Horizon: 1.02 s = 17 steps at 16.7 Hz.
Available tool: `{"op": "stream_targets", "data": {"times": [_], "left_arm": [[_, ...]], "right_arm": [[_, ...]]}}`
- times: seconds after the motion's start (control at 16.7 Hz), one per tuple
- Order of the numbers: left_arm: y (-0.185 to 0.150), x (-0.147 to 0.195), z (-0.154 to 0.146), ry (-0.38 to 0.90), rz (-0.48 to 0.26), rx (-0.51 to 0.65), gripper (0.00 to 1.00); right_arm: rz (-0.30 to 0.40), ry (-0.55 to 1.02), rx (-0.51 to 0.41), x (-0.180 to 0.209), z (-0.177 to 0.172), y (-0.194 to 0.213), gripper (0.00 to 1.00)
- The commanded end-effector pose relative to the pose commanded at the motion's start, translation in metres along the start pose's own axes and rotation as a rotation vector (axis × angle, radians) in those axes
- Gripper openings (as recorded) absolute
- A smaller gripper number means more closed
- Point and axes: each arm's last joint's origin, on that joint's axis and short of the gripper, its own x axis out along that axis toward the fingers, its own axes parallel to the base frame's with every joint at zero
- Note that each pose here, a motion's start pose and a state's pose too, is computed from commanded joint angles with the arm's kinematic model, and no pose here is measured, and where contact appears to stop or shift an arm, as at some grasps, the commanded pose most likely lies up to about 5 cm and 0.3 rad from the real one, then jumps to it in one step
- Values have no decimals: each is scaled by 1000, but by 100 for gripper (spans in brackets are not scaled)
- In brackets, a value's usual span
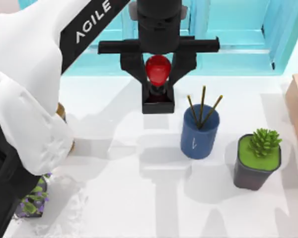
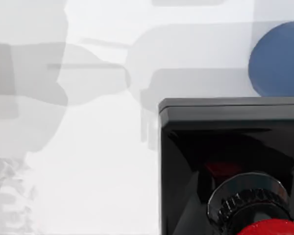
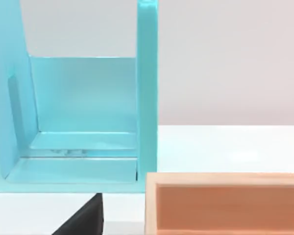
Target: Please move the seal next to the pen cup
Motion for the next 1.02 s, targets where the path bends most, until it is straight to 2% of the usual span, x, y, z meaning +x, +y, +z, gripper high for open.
{"op": "stream_targets", "data": {"times": [0.6, 1.02], "left_arm": [[1, 13, -4, 17, 15, 3, 0], [1, 13, -4, 17, 15, 3, 53]], "right_arm": [[0, 0, 0, 0, 0, 0, 100], [0, 0, 0, 0, 0, 0, 100]]}}
